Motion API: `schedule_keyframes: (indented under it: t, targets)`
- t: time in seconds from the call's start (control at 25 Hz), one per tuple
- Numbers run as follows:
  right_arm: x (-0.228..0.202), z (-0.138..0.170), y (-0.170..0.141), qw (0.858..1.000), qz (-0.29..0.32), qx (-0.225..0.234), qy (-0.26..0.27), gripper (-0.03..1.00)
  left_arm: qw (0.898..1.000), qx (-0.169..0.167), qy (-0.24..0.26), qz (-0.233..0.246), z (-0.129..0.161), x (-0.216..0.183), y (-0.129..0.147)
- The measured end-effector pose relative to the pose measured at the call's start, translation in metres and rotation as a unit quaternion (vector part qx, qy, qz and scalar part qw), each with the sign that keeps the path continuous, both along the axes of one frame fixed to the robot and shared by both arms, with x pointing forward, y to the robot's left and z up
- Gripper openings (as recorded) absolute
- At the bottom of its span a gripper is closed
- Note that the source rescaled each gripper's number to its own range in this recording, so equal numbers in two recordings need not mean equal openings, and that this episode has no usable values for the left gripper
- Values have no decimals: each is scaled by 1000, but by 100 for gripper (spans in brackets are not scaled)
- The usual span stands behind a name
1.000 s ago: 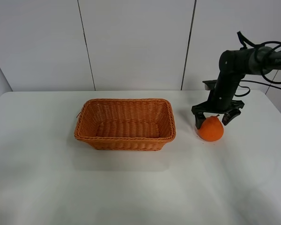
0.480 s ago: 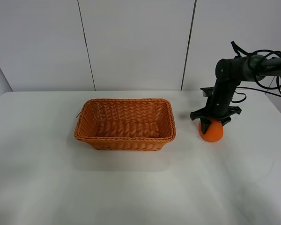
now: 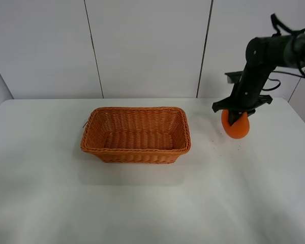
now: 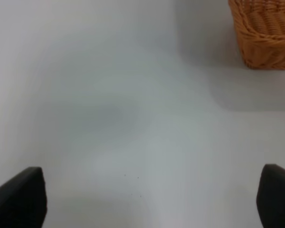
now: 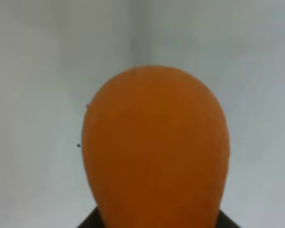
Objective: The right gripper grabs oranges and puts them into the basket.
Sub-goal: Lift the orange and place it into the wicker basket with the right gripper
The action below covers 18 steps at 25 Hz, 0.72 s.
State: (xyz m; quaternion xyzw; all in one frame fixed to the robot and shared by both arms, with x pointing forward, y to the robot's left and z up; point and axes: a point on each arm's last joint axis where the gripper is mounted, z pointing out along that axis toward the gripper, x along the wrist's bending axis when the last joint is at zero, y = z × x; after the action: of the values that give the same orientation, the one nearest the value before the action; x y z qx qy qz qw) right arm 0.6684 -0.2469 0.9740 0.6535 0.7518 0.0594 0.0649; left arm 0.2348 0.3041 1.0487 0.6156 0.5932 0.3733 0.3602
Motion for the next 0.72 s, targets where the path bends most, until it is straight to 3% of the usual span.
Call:
schedule_keyframes:
  t: [0.2,0.44,0.6,0.72]
  targets:
    - [-12,70,-2,998,1,6,-61,0,1000,0,0,0,0,0,0]
    - [-12,106,4,996,6,11,-83,0,1000,0,0,0,0,0,0]
    - [-16,119,43,993,51,21,-104,0,1000,0,0,0,0,0,0]
    - [-29,124,91,987,109,32,-110,0,1000,0,0,0,0,0,0]
